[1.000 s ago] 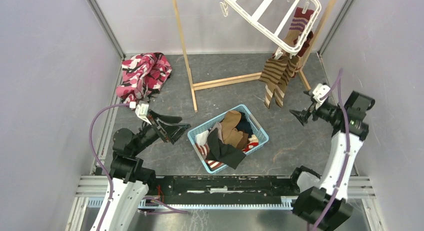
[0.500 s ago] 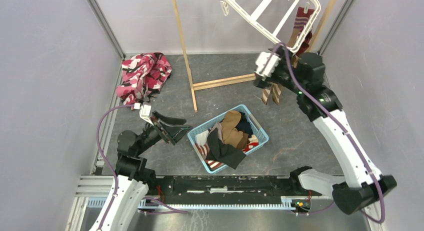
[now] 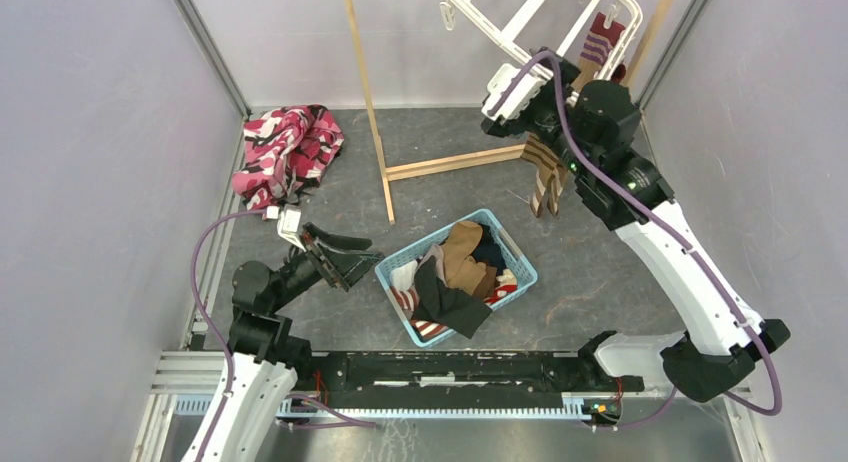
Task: Clip the socks to the hanger
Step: Rotate the hanger at the clothesline.
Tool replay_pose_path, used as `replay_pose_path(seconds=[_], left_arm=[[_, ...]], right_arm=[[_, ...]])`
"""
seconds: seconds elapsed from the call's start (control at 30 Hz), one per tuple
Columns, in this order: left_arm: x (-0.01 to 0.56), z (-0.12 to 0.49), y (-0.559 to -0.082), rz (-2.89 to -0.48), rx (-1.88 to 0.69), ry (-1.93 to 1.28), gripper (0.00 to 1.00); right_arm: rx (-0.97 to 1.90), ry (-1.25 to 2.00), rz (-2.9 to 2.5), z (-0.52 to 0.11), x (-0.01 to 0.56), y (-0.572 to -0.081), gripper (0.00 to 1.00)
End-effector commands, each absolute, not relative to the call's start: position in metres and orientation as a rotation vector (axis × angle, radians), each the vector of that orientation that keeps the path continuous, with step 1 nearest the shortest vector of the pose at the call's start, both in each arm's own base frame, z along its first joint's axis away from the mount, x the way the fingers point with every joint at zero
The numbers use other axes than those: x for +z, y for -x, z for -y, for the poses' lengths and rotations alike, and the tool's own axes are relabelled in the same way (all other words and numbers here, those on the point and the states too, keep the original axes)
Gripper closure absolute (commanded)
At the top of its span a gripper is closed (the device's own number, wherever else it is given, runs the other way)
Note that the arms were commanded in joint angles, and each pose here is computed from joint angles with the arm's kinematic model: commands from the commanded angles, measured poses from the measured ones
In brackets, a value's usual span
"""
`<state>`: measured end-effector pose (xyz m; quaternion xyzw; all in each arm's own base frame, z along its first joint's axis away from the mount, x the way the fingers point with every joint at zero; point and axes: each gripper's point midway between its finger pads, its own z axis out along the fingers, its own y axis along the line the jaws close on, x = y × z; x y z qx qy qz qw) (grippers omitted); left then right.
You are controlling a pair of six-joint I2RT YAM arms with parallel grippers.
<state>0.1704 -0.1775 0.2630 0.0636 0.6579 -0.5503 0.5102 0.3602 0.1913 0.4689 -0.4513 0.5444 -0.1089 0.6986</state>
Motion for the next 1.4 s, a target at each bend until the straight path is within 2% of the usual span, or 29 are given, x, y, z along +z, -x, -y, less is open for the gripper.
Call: replay_pose_path(seconds=[0.0, 0.27, 0.53, 0.67, 0.8, 1.03, 1.13, 1.37], left_arm=[[0.280, 0.178, -0.168, -1.543, -1.328, -0.181, 0.00], [0.276, 0.179, -0.169, -1.551, -1.344, -0.172, 0.00], [0.274, 0.179, -0.168, -1.556, -1.346, -0.173, 0.00], [0.277, 0.180, -0.169, -1.551, -1.346, -0.177, 0.00], [0.282, 0.181, -0.170, -1.541, -1.353, -0.186, 0.00], [0.299, 0.185, -0.172, -1.492, -1.396, -0.200, 0.02], [0.308, 0.188, -0.178, -1.474, -1.408, -0.204, 0.03], [0.360, 0.205, -0.203, -1.333, -1.284, -0.310, 0.06]], right_arm=[[-0.289, 0.894, -1.157, -0.182, 0.517, -0.362, 0.11], [-0.433, 0.882, -1.213, -0.190, 0.511, -0.413, 0.13], [-0.564, 0.873, -1.242, -0.178, 0.496, -0.427, 0.21], [-0.627, 0.865, -1.253, -0.161, 0.488, -0.425, 0.34], [-0.644, 0.859, -1.270, -0.140, 0.483, -0.426, 0.57], [-0.665, 0.916, -1.234, -0.113, 0.477, -0.415, 0.73], [-0.667, 0.957, -1.193, -0.099, 0.480, -0.413, 0.78], [-0.677, 1.136, -1.085, -0.086, 0.474, -0.406, 0.78]])
